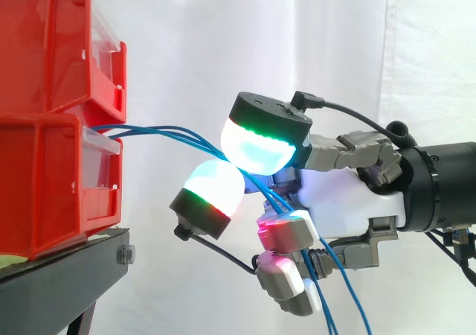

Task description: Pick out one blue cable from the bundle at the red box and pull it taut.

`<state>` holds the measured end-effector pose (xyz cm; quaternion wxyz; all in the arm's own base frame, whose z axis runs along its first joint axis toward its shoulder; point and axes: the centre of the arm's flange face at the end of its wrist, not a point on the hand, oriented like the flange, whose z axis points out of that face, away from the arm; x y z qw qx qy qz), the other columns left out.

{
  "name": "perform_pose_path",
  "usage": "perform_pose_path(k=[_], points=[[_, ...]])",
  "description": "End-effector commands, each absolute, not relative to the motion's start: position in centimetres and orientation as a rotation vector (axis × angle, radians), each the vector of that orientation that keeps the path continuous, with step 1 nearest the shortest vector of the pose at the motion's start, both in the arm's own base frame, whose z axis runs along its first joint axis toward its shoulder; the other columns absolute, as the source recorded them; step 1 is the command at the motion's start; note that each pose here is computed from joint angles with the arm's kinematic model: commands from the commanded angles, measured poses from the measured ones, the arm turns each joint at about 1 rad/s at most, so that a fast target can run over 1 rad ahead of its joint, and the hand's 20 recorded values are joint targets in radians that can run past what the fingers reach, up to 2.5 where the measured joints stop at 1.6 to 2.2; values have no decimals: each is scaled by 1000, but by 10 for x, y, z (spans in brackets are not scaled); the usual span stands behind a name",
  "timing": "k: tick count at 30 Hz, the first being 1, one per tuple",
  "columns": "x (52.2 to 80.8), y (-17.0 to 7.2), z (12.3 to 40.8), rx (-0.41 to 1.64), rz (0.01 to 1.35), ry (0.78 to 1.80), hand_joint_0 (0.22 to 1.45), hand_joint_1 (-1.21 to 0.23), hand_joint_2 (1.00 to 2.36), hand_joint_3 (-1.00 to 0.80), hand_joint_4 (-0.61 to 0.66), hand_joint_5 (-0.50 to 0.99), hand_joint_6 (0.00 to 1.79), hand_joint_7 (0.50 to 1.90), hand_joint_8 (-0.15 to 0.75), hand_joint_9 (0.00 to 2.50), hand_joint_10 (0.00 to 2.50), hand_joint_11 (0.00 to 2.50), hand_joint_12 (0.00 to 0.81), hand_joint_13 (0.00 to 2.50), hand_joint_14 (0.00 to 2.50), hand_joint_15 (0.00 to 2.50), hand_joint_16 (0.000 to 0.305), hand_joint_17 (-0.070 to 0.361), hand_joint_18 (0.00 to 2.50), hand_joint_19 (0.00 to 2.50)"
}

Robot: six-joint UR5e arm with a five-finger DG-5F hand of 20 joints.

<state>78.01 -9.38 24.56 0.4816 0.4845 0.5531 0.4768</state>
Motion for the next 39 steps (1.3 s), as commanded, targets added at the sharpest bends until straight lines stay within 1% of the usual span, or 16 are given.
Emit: perform_pose_path(k=[1, 2, 3, 4, 6, 10, 13, 15, 16, 19, 22, 24, 26, 30, 34, 39], points=[[780, -94, 246, 1177, 1164, 1348, 688, -815, 1016, -266, -41, -138, 918, 1040, 310, 1253, 34, 857, 371, 1105, 25, 640, 54, 120, 961, 834], [781, -93, 246, 1173, 1166, 1347, 698, -814, 1014, -308, -53, -142, 931, 980, 302, 1223, 33, 865, 368, 1091, 26, 635, 53, 120, 947, 826], [781, -93, 247, 1168, 1163, 1348, 683, -821, 1007, -416, -29, -146, 939, 908, 295, 1222, 33, 850, 363, 1088, 25, 635, 53, 119, 935, 828], [781, -93, 247, 1165, 1161, 1350, 660, -817, 1002, -475, -3, -145, 936, 884, 296, 1219, 33, 855, 364, 1087, 25, 637, 53, 118, 932, 836], [781, -91, 246, 1158, 1155, 1356, 522, -737, 1000, -500, 21, -143, 925, 840, 306, 1228, 32, 839, 380, 1096, 24, 632, 57, 128, 963, 827], [781, -91, 246, 1156, 1153, 1357, 491, -610, 1000, -500, 24, -139, 912, 829, 314, 1240, 31, 819, 393, 1111, 23, 616, 61, 136, 998, 822], [781, -93, 246, 1157, 1152, 1356, 473, -470, 1000, -500, 19, -133, 899, 846, 317, 1260, 30, 807, 402, 1125, 23, 622, 62, 140, 1005, 819], [781, -94, 246, 1158, 1151, 1355, 517, -355, 1000, -500, 6, -135, 892, 877, 305, 1256, 32, 828, 392, 1111, 24, 619, 59, 132, 973, 849], [781, -94, 246, 1158, 1151, 1355, 541, -341, 1000, -500, -2, -135, 890, 885, 301, 1248, 32, 823, 385, 1105, 24, 640, 57, 128, 960, 859], [781, -94, 246, 1158, 1151, 1355, 602, -400, 1004, -459, -17, -133, 895, 924, 299, 1251, 34, 831, 378, 1099, 26, 637, 54, 122, 941, 874], [781, -94, 246, 1157, 1152, 1356, 595, -443, 1013, -324, -10, -128, 903, 924, 305, 1256, 32, 830, 381, 1100, 26, 639, 55, 124, 944, 874], [781, -94, 247, 1156, 1152, 1355, 594, -504, 1013, -227, 2, -119, 907, 920, 335, 1284, 29, 821, 409, 1129, 25, 617, 62, 140, 1002, 839], [781, -94, 246, 1155, 1153, 1354, 590, -539, 1013, -190, 12, -117, 908, 915, 346, 1292, 30, 813, 420, 1140, 24, 613, 64, 145, 1023, 829], [782, -94, 247, 1150, 1156, 1347, 589, -619, 1012, -162, 23, -124, 916, 885, 352, 1277, 31, 829, 428, 1147, 22, 608, 67, 150, 1042, 811], [782, -94, 247, 1150, 1156, 1347, 589, -651, 1013, -151, 31, -132, 922, 863, 348, 1253, 30, 839, 424, 1141, 24, 611, 66, 149, 1039, 813], [782, -94, 248, 1147, 1156, 1347, 624, -733, 1016, -182, -1, -160, 940, 808, 306, 1148, 31, 848, 394, 1104, 25, 628, 59, 133, 967, 837]])
